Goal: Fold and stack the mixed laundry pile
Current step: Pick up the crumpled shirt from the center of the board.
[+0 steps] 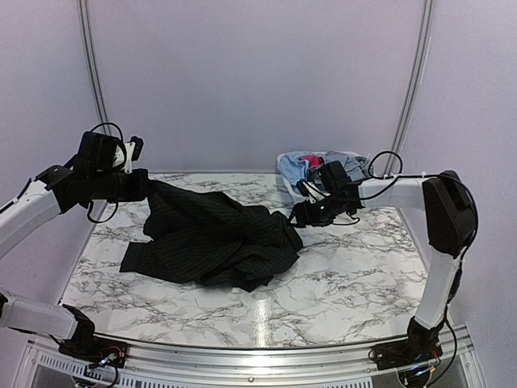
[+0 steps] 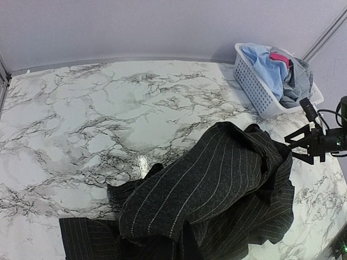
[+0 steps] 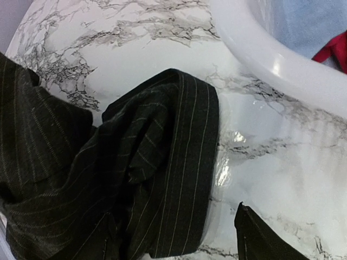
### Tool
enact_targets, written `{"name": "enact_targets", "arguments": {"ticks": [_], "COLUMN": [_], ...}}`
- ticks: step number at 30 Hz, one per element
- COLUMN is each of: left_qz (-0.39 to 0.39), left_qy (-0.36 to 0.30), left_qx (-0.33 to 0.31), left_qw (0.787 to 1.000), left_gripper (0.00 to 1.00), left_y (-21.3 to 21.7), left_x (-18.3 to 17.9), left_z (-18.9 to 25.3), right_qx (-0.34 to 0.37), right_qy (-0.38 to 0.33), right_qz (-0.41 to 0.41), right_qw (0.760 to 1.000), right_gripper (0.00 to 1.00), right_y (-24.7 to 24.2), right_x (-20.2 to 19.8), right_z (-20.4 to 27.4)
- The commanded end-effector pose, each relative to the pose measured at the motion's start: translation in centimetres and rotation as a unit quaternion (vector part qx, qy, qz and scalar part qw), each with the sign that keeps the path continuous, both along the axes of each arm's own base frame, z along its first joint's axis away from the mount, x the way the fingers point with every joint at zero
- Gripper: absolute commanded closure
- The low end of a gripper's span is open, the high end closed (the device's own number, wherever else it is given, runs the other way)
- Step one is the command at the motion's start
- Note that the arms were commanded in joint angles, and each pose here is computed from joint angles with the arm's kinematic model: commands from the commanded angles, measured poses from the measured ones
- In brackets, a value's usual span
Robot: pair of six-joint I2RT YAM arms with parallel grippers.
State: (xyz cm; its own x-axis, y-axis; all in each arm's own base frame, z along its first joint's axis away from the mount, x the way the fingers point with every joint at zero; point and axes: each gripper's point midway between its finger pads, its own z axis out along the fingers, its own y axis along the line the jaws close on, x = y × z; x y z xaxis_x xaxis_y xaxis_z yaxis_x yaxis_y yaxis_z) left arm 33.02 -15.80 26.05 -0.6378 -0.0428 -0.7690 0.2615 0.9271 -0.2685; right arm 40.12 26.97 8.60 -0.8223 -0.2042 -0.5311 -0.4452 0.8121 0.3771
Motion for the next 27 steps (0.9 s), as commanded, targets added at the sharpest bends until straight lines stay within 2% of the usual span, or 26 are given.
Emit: {"name": "enact_targets", "arguments": {"ticks": [1,5,12,17,27], "left_qz": [0.02,0.016,0.013,0.01,0.004], "left_qy": [0.009,0.012,0.014,0.017,0.027], "left_qx": [0.004,0.001,0.006,0.01,0.013], "left_qw": [1.0,1.0,1.0,1.0,1.0], "left_gripper": [1.0,1.0,1.0,1.0,1.0], "left_y": [0.9,0.7,0.8,0.8,0.5], "left_x": [0.3,0.5,0.6,1.0,1.7], "left_z": [-0.2,-0.2,-0.6,-0.8,-1.7], "right_qx": [-0.022,-0.006,0.063,0.027,-0.014], "right_qy": [-0.012,-0.024,-0.017,0.006,0.042], "right_qz": [-0.004,-0.005,-0.026,-0.021,0.009], "right_qw": [1.0,1.0,0.998,0.999,0.999], "right_gripper": [0.29,0.3,0.39,0.53,0.62], "right_y": [1.0,1.4,-0.1,-0.2,2.1], "right_x": [1.7,2.8,3.5,3.7,2.5], "right_z": [-1.0,-0.3,0.9,-1.6,-6.2]}}
